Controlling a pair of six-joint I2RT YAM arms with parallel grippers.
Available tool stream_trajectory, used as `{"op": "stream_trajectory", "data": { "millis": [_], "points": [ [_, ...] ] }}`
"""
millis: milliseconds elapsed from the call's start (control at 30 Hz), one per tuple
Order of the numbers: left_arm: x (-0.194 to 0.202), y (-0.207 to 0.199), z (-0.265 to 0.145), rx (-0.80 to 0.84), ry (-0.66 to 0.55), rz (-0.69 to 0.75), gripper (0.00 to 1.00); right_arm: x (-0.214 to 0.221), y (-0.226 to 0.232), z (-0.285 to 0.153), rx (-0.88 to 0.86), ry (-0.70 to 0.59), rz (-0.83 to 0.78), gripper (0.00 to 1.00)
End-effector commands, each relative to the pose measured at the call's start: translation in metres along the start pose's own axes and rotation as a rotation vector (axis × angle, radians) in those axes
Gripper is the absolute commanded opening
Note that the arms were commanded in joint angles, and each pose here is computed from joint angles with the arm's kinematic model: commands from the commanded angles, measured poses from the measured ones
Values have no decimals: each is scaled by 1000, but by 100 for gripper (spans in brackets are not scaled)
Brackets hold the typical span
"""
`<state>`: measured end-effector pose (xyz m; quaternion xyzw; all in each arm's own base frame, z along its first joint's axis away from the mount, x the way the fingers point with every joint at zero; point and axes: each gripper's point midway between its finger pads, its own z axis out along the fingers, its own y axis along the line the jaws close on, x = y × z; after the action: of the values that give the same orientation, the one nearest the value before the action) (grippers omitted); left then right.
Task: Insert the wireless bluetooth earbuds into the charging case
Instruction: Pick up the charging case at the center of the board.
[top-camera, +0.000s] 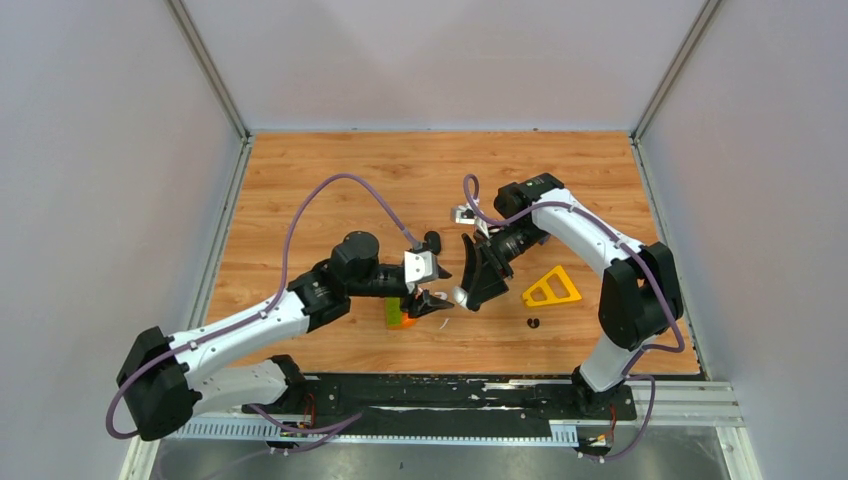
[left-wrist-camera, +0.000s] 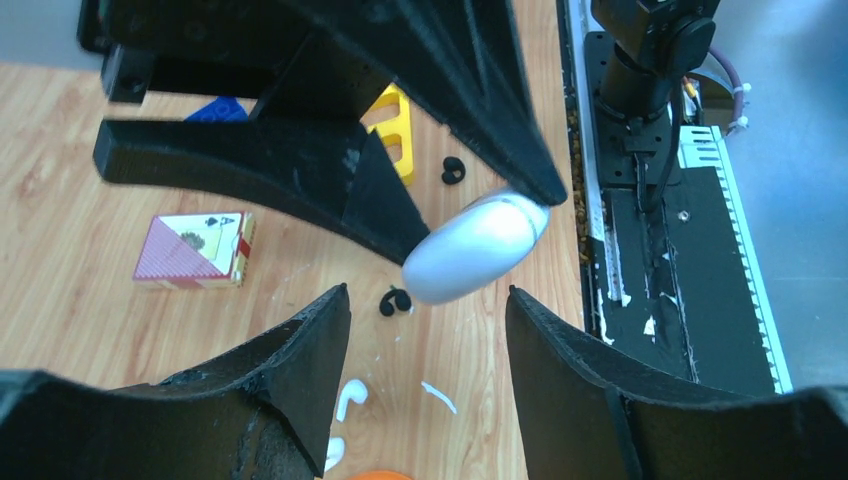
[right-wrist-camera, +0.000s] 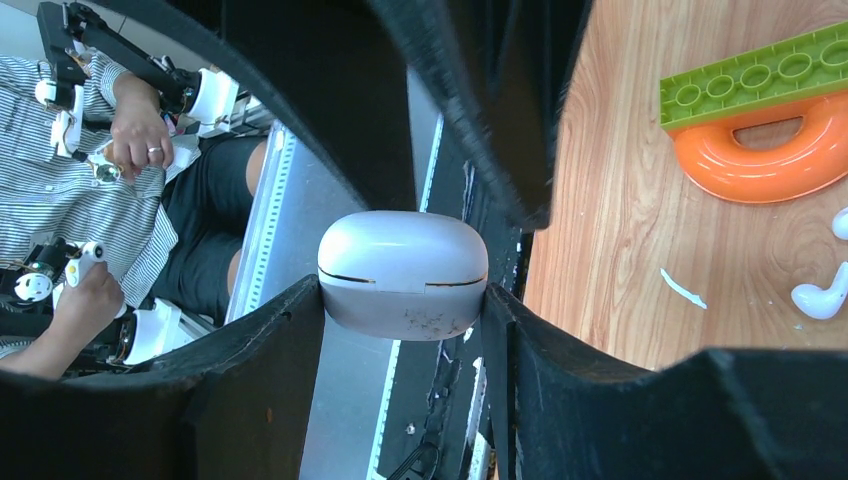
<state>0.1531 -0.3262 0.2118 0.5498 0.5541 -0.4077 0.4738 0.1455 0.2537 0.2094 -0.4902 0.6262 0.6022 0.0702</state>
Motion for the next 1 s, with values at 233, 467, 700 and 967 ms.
{"op": "stream_trajectory", "data": {
  "millis": [233, 467, 700, 967],
  "points": [
    [-24, -17, 17, 74, -14, 168, 56, -6, 11, 5, -50, -44, 5, 35],
    [-15, -23, 22, 96, 14, 188, 38, -3, 5, 7, -59, -41, 33, 36],
    [-11, -19, 22, 69, 17, 188, 19, -6, 5, 8, -66, -47, 52, 41],
    [-8, -20, 18, 51, 7, 173, 12, -6, 2, 8, -68, -48, 65, 57]
  ]
}}
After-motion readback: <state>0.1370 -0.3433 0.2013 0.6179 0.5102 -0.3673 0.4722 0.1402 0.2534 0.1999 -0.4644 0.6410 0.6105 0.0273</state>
